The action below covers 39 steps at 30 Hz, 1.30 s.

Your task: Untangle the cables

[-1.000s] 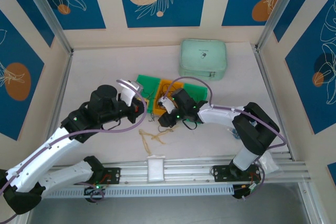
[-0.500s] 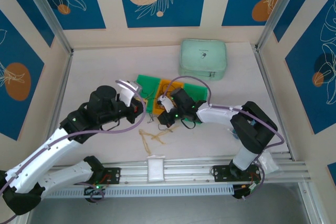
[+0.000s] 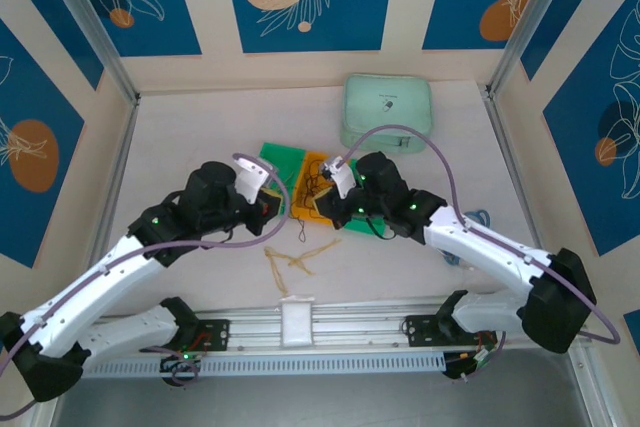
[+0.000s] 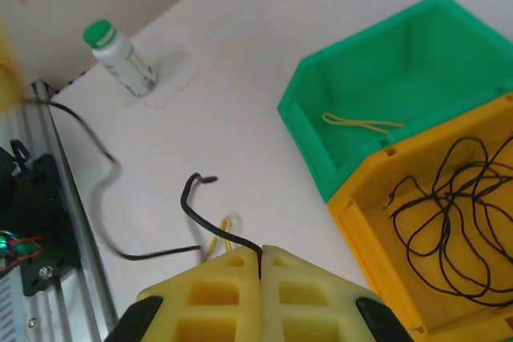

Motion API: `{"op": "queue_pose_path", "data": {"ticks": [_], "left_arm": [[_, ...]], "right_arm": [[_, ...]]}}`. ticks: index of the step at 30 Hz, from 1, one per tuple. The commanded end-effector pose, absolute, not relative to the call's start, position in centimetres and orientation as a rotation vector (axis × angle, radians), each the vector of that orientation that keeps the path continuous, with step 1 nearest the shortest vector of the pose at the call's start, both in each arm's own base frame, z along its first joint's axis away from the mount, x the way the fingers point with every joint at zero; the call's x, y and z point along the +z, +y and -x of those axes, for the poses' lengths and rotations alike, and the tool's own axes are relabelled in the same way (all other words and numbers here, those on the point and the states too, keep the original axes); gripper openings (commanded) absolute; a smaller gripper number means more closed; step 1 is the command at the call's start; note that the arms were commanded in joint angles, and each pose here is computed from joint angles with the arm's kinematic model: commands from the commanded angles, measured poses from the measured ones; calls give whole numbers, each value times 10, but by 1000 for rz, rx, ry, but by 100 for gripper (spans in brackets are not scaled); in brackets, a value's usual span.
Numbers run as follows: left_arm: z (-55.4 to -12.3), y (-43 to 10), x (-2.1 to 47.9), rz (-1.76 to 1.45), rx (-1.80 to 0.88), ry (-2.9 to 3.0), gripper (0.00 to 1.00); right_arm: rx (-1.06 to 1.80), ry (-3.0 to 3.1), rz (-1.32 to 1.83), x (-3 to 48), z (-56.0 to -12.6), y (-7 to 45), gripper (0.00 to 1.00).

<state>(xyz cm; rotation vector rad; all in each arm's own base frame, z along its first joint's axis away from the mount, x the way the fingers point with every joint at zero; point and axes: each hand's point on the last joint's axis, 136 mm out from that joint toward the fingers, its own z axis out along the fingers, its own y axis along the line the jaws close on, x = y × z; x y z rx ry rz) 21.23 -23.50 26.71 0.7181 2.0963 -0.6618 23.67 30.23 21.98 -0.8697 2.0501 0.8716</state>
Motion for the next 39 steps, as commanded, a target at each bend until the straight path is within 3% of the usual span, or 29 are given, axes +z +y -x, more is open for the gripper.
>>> {"op": "queue_pose_path", "data": {"ticks": [1,19,39], "left_arm": [[-217,-252,276,-773,-696,2037,0],[-276,-325,226,-960,-756,2091,0],[-303,-343,182,-944,-1008,2208,0]], "right_arm": [[903,2106,820,231,-240,296,0],[1045,2350,446,197,-308,290,0],[1020,2445,277,158,-352,289,0]]}}
